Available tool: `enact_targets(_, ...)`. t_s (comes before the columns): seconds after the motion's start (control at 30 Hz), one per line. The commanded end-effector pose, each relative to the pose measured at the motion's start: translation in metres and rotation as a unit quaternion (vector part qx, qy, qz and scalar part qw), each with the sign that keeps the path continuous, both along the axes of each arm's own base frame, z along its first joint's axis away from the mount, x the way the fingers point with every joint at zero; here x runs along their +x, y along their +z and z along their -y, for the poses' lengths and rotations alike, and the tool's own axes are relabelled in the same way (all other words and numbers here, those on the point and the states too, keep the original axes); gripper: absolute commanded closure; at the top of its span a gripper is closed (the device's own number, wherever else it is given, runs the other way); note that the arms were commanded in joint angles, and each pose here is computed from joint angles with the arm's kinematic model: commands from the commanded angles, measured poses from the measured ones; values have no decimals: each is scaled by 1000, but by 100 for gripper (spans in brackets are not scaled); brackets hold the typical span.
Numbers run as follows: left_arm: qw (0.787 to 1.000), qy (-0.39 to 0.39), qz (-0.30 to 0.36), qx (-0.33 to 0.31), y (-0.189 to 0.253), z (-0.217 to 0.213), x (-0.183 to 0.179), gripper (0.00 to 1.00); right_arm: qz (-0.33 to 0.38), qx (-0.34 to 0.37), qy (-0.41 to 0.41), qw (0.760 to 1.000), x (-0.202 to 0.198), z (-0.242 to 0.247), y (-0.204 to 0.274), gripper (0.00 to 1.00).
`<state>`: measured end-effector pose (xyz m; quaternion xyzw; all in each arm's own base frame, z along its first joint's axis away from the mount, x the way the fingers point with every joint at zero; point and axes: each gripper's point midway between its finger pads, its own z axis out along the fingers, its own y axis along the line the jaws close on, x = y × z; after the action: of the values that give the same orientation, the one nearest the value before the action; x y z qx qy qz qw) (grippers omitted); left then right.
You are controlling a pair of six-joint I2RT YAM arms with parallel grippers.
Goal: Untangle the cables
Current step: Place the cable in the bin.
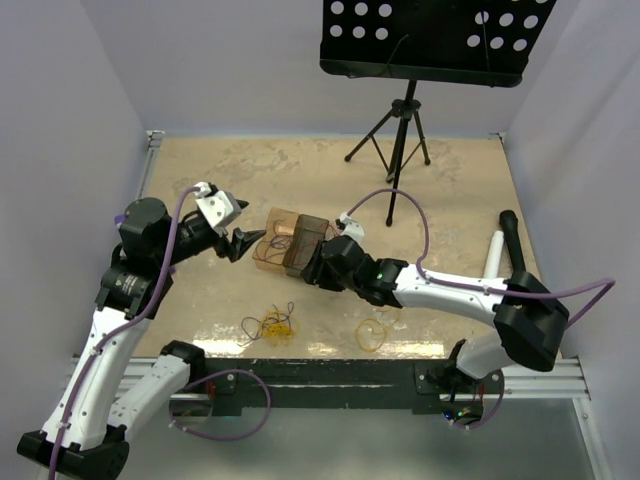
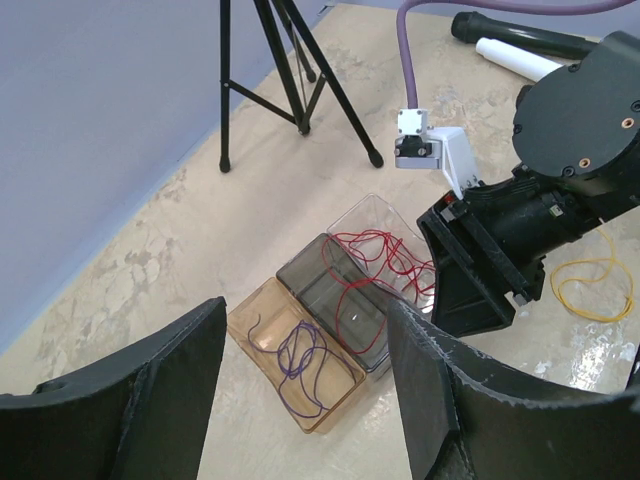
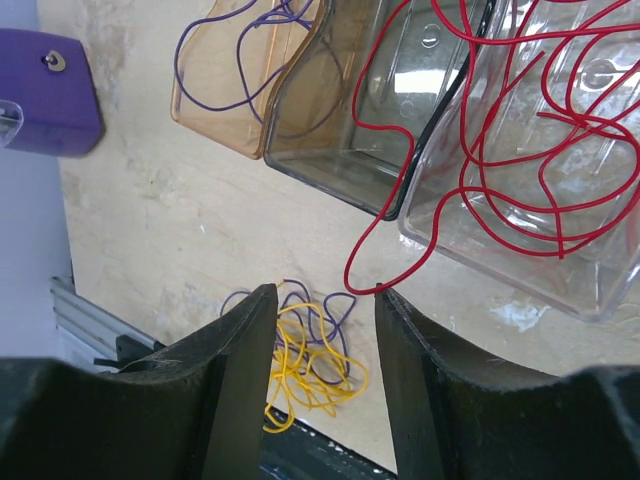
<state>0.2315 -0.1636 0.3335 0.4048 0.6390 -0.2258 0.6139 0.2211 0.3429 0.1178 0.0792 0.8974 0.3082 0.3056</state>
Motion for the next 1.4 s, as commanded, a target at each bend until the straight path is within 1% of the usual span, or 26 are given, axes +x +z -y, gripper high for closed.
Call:
enact_targets(0.0, 1000, 1, 27, -2, 15, -2, -2, 30, -4, 25, -14, 1000, 7, -15, 3, 52)
enact_targets(0.1, 1000, 2, 26, -1, 13, -2, -2, 30, -11, 18, -20, 1000, 8, -14, -6, 53)
enact_targets(0.2, 1000, 3, 28, 2, 13, -3, -2, 30, -10, 17, -37, 999, 11, -10, -9, 57)
enact_targets(0.3, 1000, 4, 27, 3, 12, -3, -2, 30, -3, 24, -57, 998, 16, -6, -5, 59)
enact_targets(0.43, 1000, 4, 27, 5, 12, -3, -2, 30, 7, 39, -70, 997, 20, -6, 7, 60)
enact_targets(0.6, 1000, 3, 26, 4, 11, -3, -2, 30, 7, 31, -77, 997, 23, -3, 7, 60)
enact_targets(0.7, 1000, 4, 26, 3, 12, -3, -2, 30, 6, 29, -79, 996, 25, 0, 5, 63)
enact_targets(1.03, 1000, 7, 23, 7, 8, -4, 0, 30, 12, 18, -84, 996, 30, 3, 6, 83)
enact_targets(1.2, 1000, 10, 24, 7, 8, -5, 0, 30, 29, 6, -96, 995, 33, 14, 16, 100)
enact_targets(1.37, 1000, 11, 25, 8, 8, -5, 1, 30, 66, 14, -107, 992, 38, 26, 53, 100)
